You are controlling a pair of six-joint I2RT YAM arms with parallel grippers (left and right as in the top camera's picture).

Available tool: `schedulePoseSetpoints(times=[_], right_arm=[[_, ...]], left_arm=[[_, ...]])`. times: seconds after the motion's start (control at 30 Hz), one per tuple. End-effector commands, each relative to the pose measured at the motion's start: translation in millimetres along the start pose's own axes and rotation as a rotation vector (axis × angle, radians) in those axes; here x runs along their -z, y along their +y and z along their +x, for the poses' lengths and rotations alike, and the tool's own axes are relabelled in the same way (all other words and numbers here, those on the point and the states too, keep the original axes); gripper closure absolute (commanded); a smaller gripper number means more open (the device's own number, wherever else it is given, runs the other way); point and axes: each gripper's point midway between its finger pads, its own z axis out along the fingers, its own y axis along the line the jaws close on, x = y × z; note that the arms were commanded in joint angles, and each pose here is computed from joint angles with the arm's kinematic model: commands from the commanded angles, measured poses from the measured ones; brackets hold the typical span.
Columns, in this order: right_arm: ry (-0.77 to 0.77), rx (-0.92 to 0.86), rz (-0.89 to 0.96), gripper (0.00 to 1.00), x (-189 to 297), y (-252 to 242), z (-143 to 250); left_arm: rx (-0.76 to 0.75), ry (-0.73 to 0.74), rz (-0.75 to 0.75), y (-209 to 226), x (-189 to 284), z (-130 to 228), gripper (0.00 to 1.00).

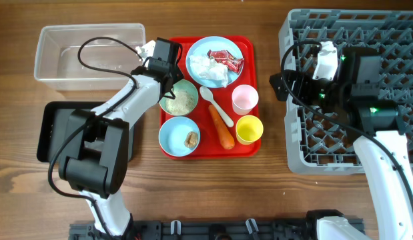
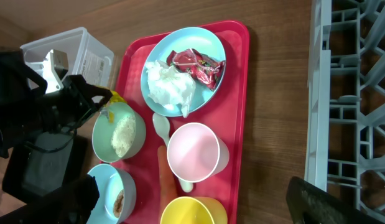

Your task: Sort waste into correct bins and load items into the dishwasher rack

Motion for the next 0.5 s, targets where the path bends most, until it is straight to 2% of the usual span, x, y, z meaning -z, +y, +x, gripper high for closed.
schedulePoseSetpoints(times=[0.0, 0.13, 0.3, 0.47], right_arm=[[-0.006, -0.002, 0.007, 0.00, 0.2, 0.5, -4.3], [-0.007, -0.002, 0.007, 0.00, 0.2, 0.5, -4.4], [-0.007, -0.002, 0.007, 0.00, 0.2, 0.5, -4.4], [-0.005, -0.002, 0.008, 0.00, -0.7, 0.1, -4.5]], left_arm=[[0.005, -0.036, 0.006, -3.5, 7.6, -11.4, 0.96], [-0.009, -0.101, 0.069, -16.9, 40.7, -34.5, 0.96], [-0.104, -0.169, 0.230, -42.9, 104.2, -59.9, 0.96], [-0.162, -0.312, 0.265, -35.8, 157.8, -98.0, 0.96]])
